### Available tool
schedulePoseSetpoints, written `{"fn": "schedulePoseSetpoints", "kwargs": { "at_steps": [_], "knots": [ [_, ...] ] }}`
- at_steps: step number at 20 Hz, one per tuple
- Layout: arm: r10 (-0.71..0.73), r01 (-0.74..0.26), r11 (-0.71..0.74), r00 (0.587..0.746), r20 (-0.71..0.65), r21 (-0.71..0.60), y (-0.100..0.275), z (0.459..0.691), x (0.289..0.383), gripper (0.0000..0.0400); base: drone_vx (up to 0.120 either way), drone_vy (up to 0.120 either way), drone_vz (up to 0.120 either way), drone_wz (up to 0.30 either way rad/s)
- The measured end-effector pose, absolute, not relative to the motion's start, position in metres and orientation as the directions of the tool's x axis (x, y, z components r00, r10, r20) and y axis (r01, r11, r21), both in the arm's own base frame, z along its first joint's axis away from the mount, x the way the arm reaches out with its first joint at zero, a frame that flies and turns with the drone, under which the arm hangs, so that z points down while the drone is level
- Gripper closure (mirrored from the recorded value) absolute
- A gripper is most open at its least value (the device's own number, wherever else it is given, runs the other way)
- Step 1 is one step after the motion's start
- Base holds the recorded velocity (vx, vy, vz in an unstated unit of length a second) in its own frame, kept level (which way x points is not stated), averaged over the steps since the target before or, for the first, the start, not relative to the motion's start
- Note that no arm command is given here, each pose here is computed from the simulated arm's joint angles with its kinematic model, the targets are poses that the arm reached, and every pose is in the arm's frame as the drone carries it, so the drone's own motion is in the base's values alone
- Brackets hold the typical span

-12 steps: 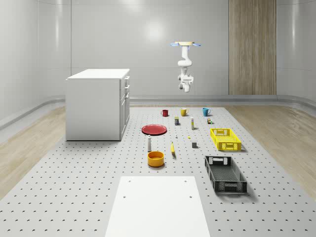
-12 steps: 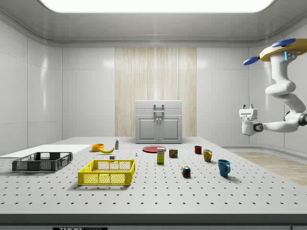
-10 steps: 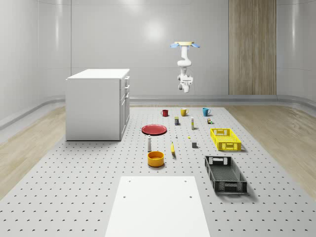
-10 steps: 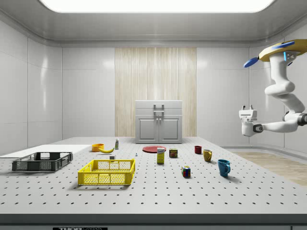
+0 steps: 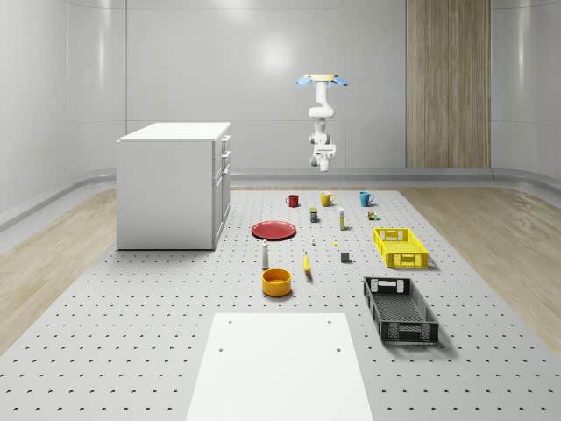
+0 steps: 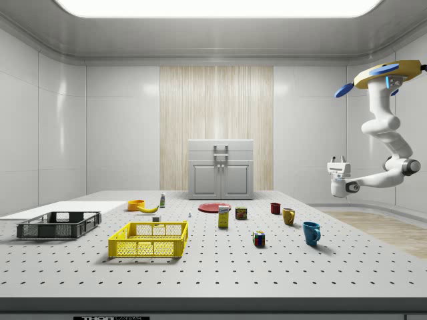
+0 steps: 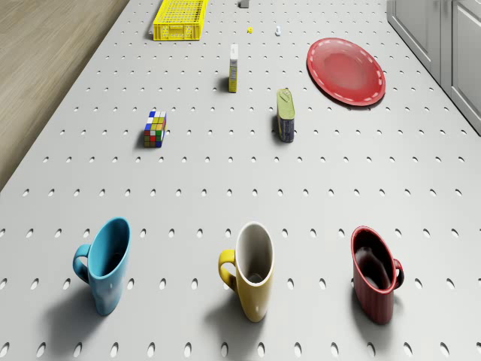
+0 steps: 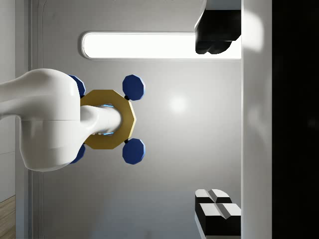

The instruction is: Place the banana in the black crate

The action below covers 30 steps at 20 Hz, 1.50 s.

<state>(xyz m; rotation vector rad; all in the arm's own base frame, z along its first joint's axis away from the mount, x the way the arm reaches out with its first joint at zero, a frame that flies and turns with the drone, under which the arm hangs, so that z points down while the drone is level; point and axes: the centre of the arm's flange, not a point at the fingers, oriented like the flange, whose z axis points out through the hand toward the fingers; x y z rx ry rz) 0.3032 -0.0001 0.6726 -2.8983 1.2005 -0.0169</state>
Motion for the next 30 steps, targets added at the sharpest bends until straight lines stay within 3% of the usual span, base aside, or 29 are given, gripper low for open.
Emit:
{"fn": "schedulePoseSetpoints", "kwargs": {
  "at_steps": [9, 30],
  "knots": [
    [-0.707, -0.707, -0.707, 0.707, 0.013, -0.013, 0.0, 0.689, 0.3042, 0.0, 0.0, -0.12, 0.0, 0.0],
    [-0.707, -0.707, -0.707, 0.707, 0.028, -0.021, 0.0, 0.691, 0.3029, 0.0, 0.0, -0.12, 0.0, 0.0]
  ]
}}
